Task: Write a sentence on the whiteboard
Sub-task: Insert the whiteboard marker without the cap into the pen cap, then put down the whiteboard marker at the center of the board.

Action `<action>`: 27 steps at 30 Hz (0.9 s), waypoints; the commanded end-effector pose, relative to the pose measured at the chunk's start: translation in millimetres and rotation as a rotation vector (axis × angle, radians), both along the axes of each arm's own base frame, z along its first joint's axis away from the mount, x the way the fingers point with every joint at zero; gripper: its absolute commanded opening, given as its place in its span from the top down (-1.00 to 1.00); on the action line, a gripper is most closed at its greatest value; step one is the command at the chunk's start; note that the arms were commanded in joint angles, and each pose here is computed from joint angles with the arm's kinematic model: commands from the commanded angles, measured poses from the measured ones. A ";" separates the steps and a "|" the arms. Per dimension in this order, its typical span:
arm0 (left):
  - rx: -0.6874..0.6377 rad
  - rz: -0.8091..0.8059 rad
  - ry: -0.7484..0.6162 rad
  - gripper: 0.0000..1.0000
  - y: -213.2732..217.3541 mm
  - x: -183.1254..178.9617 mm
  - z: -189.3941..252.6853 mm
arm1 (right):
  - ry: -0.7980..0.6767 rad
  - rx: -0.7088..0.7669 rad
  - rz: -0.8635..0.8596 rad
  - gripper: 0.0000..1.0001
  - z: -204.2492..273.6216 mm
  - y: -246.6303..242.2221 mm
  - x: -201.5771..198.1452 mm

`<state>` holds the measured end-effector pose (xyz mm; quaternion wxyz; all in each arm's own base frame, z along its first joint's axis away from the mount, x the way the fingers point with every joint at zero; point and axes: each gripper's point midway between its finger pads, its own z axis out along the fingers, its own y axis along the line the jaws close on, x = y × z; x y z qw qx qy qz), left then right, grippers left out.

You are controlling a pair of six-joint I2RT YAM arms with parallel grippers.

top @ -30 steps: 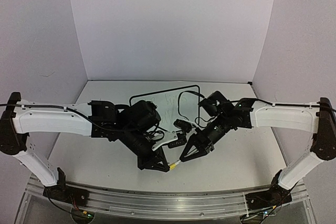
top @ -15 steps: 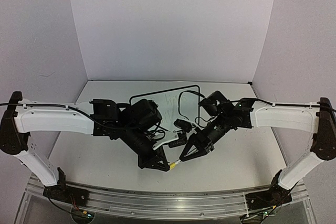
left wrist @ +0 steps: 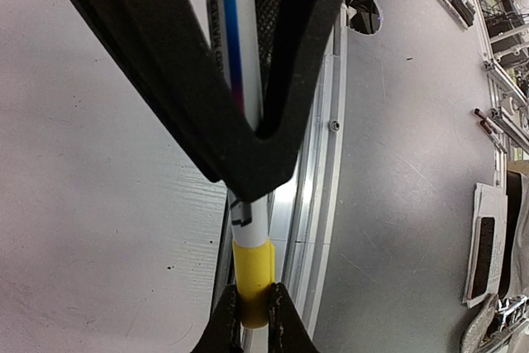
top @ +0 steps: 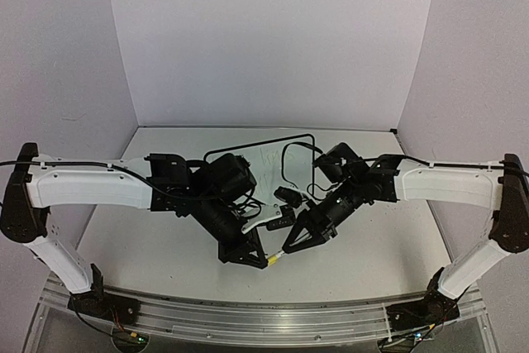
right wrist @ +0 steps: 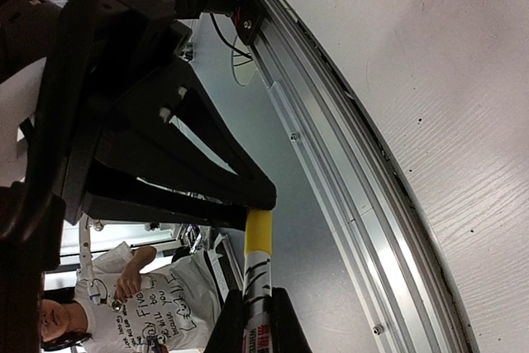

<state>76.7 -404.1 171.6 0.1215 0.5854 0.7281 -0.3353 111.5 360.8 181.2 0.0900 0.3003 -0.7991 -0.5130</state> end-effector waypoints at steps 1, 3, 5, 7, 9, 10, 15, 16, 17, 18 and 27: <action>-0.559 0.090 -0.293 0.95 -60.3 57.7 150.9 | -0.122 0.049 0.028 1.00 9.2 16.5 -10.8; -0.493 0.160 -0.300 0.77 -43.3 68.9 134.7 | -0.173 0.024 -0.037 1.00 11.4 10.5 5.2; -0.438 0.255 -0.310 0.51 -19.6 83.1 123.0 | -0.210 0.005 -0.117 1.00 16.9 -4.7 26.8; -0.402 0.365 -0.312 0.23 8.4 95.3 116.8 | -0.244 -0.014 -0.222 1.00 22.2 -24.8 55.1; -0.339 0.471 -0.333 0.03 35.2 109.1 102.0 | -0.289 -0.051 -0.320 1.00 25.4 -45.7 79.7; -0.312 0.525 -0.349 -0.05 48.7 115.0 98.0 | -0.315 -0.075 -0.352 1.00 25.1 -53.9 88.2; -0.172 0.824 -0.407 -0.31 115.8 148.8 81.4 | -0.351 -0.178 -0.399 1.00 3.8 -65.8 104.3; -0.163 0.884 -0.405 -0.33 128.5 155.4 80.4 | -0.345 -0.201 -0.405 1.00 -4.0 -66.7 106.6; -0.159 0.943 -0.407 -0.35 140.6 161.6 80.5 | -0.343 -0.221 -0.415 1.00 -10.0 -67.7 109.0; -0.159 0.988 -0.412 -0.39 150.1 165.8 81.4 | -0.351 -0.232 -0.427 1.00 -14.0 -67.9 111.6; -0.104 1.383 -0.333 -0.68 250.1 207.7 45.2 | -0.358 -0.185 -0.515 0.99 -44.5 -41.4 131.1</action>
